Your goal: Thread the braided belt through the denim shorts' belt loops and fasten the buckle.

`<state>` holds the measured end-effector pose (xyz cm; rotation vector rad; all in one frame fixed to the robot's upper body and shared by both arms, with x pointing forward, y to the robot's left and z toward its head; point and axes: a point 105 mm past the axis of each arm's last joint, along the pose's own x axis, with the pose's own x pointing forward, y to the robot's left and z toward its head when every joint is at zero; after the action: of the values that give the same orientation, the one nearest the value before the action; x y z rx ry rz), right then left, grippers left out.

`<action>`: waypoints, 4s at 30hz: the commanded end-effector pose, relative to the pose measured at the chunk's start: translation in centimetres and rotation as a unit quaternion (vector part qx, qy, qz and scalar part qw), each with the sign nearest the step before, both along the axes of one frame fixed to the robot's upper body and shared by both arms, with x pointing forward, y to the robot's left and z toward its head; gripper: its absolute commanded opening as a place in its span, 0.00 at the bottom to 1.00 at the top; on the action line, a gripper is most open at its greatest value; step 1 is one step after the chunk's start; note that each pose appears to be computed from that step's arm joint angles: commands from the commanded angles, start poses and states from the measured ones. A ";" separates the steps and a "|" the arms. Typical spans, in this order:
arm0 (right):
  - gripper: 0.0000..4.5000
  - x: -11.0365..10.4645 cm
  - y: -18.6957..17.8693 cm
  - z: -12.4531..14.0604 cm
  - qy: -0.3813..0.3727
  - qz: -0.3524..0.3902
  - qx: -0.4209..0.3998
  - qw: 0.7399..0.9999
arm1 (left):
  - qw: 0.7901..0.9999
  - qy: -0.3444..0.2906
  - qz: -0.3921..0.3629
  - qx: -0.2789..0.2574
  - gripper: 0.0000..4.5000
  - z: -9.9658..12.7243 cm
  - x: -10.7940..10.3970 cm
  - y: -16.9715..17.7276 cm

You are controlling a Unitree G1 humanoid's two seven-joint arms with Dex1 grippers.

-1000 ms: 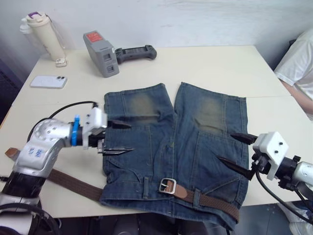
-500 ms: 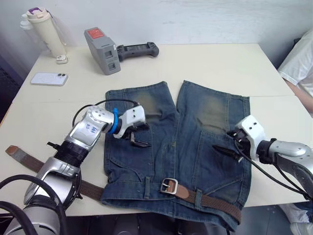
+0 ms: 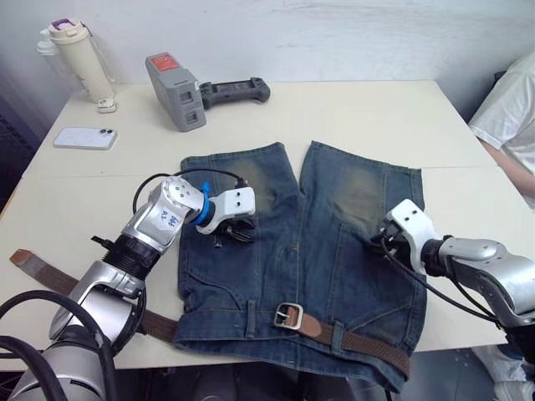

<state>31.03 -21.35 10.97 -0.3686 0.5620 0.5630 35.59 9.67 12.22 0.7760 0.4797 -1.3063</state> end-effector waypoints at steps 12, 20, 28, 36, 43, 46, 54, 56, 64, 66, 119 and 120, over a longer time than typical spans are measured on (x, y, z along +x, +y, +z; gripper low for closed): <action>0.00 5.1 0.5 3.8 -0.118 0.023 -0.073 0.990 | 0.993 0.029 0.108 -0.039 0.01 -0.3 1.9 1.1; 0.00 8.4 0.6 3.7 -0.128 0.025 -0.077 0.988 | 0.988 -0.028 0.149 -0.020 0.01 0.2 4.5 2.7; 0.00 8.7 1.2 2.7 -0.118 0.021 -0.050 0.991 | 0.984 -0.058 0.167 0.006 0.01 0.8 5.6 5.1; 0.00 10.4 2.4 3.5 -0.150 0.006 -0.027 0.988 | 0.988 -0.024 0.155 -0.010 0.01 0.5 5.1 4.5; 0.08 9.8 1.8 3.8 -0.143 0.005 -0.016 0.990 | 0.989 -0.007 0.148 -0.024 0.20 0.6 4.4 4.8; 0.29 9.2 1.7 5.7 -0.158 0.014 0.006 0.987 | 0.988 0.010 0.150 -0.042 0.34 1.4 3.7 5.2; 0.99 5.2 4.0 10.2 -0.203 0.132 -0.012 0.970 | 0.967 0.075 0.205 -0.129 0.99 5.3 1.6 8.2; 0.99 3.1 5.7 10.9 -0.196 0.189 0.004 0.962 | 0.952 0.098 0.233 -0.173 0.99 6.9 1.0 9.2; 0.99 -2.9 10.2 11.1 -0.152 0.326 0.047 0.932 | 0.933 0.142 0.230 -0.240 0.99 9.3 -4.4 11.7; 0.99 -4.2 11.0 10.7 -0.132 0.353 0.059 0.924 | 0.936 0.143 0.212 -0.242 0.99 9.5 -6.5 13.1; 0.99 -4.4 15.0 12.5 -0.143 0.529 0.025 0.836 | 0.406 0.318 0.658 -0.549 0.99 -6.8 -17.1 22.2; 0.99 -4.3 15.0 12.5 -0.144 0.528 0.025 0.837 | 0.401 0.315 0.659 -0.553 0.99 -6.7 -16.8 22.2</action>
<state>26.69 -6.04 21.84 -0.6600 0.0574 1.5923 18.76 31.91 8.19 -1.2017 0.3550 -0.1228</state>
